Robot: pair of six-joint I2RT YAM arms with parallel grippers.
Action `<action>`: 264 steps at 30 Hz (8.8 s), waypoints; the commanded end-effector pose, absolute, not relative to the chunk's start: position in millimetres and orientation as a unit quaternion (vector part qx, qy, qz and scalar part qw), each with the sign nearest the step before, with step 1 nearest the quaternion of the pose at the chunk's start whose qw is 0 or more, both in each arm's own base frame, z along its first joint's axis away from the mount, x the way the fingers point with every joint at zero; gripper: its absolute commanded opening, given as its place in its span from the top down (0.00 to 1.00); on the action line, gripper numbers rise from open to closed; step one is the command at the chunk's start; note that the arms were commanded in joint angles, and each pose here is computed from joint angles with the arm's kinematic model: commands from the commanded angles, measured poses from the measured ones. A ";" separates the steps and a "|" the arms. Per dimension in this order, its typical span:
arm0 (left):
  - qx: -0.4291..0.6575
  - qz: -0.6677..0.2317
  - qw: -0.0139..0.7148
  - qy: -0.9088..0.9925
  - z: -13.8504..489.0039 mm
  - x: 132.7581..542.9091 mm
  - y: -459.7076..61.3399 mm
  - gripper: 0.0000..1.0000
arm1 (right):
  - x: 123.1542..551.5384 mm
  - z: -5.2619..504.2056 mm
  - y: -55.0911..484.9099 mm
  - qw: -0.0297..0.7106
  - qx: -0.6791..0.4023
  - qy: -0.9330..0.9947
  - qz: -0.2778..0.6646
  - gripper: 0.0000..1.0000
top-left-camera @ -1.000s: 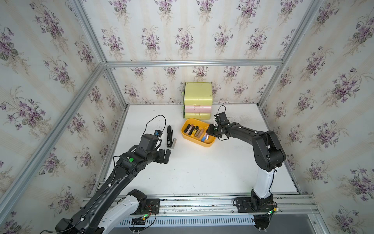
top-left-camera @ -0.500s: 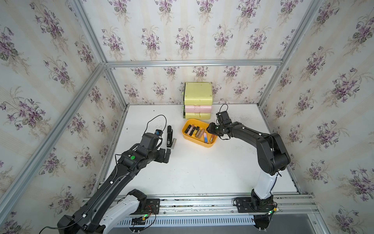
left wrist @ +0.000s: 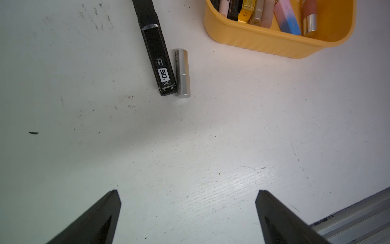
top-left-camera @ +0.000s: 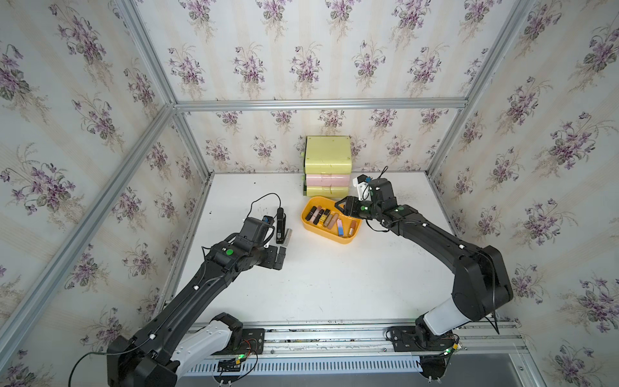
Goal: Put the lipstick into the storage box
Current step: Pick up the lipstick at the center of the board, then place the lipstick in the storage box.
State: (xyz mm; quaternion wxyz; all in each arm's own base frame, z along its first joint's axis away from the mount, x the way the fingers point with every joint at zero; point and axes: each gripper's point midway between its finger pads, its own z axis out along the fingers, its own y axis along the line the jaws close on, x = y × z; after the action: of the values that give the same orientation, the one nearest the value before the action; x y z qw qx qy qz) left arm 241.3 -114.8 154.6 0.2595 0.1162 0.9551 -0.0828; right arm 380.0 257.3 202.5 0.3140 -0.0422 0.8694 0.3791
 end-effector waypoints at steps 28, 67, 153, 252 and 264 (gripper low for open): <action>0.169 -0.112 0.178 0.963 95.5 346.0 -194.6 0.02 | 304.2 191.6 221.2 0.312 -0.080 0.857 0.402 0.45; 0.187 0.008 0.085 0.979 28.2 378.6 -184.9 0.06 | 304.3 183.7 216.8 0.303 -0.076 0.860 0.403 0.45; 0.227 -0.564 0.250 0.754 285.1 278.9 -287.0 0.83 | 257.7 292.3 286.4 0.278 -0.199 0.718 0.606 0.38; 0.052 -0.099 0.334 0.936 169.7 228.1 -93.4 0.00 | 442.9 98.2 217.9 0.257 -0.025 0.940 0.222 0.84; 0.052 -0.098 0.327 0.938 166.7 223.3 -91.0 0.00 | 448.1 68.4 228.5 0.232 -0.010 0.941 0.248 0.83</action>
State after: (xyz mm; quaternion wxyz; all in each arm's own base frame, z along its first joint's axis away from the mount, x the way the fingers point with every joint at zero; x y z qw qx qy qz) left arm 225.2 -91.1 167.9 0.3304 0.0529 0.9375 -0.0957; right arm 443.9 223.2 67.1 0.2259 -0.0118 0.9455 0.2343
